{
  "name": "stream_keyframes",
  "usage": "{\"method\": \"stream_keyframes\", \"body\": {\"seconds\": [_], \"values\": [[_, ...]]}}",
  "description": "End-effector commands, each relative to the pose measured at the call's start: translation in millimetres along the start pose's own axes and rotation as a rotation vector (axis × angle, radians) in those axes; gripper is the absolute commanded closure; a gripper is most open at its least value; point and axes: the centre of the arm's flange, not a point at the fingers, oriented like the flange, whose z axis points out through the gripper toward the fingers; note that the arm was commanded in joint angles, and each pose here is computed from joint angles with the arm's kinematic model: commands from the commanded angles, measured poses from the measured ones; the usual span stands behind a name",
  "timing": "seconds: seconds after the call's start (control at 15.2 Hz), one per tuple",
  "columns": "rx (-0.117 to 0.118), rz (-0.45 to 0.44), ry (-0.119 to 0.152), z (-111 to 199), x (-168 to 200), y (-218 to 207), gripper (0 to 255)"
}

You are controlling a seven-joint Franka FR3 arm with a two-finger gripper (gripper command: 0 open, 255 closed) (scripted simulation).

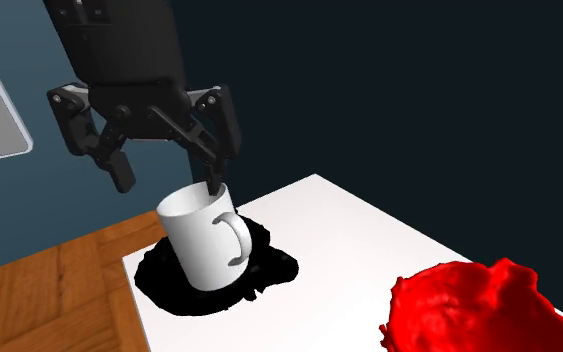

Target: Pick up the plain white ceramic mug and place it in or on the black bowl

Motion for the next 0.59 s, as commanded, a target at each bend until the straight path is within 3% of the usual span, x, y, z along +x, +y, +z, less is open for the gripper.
{"method": "stream_keyframes", "body": {"seconds": [0.0,0.53], "values": [[0.0,0.0,-0.001,-23,0,0,0],[0.0,0.0,-0.001,-34,0,0,0]]}}
